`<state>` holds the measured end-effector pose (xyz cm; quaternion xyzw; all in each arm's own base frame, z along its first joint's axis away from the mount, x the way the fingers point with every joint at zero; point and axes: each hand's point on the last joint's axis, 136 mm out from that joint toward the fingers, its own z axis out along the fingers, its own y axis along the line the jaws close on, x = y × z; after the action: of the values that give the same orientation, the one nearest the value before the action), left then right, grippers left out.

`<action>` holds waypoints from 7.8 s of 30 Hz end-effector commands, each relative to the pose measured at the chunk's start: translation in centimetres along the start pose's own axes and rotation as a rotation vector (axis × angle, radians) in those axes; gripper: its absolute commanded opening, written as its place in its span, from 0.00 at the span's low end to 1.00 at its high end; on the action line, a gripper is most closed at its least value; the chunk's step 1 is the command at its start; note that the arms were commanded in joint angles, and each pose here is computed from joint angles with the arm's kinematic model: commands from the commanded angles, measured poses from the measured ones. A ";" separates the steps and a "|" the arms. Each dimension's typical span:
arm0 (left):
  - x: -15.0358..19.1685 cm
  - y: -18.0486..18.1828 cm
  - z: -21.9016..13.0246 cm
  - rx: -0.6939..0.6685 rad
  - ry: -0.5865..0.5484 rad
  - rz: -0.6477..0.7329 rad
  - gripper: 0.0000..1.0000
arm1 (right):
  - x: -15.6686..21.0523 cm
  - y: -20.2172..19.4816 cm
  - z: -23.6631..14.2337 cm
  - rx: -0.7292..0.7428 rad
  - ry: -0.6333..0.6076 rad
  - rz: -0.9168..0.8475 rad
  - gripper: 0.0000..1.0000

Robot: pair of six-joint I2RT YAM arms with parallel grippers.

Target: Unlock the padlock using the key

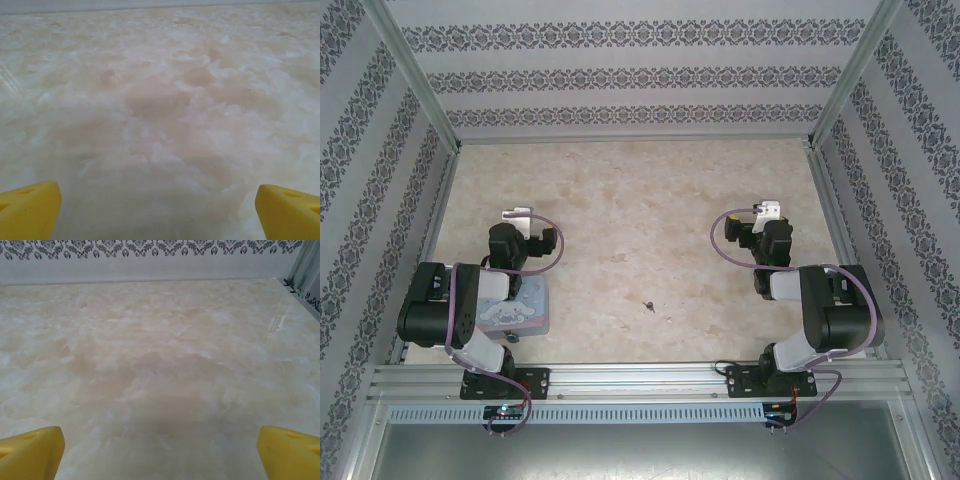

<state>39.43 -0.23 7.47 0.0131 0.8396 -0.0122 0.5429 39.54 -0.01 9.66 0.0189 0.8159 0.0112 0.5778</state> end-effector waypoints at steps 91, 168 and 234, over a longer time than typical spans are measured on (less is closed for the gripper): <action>6.7 -4.6 -15.8 -0.112 0.618 -0.828 1.00 | 1.0 22.9 -11.8 -0.450 0.573 0.309 0.98; -0.4 -23.5 -5.3 0.370 0.526 -0.573 0.99 | 4.5 26.9 -5.4 -0.395 0.691 0.662 0.37; -0.8 -16.7 -10.8 0.143 0.464 -0.414 0.99 | 15.3 26.0 -16.6 -0.446 0.888 -0.239 0.38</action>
<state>29.02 -16.61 12.31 -0.1071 0.9296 -0.1636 0.3124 19.07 26.75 1.86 -0.1901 0.9572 0.1513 0.1570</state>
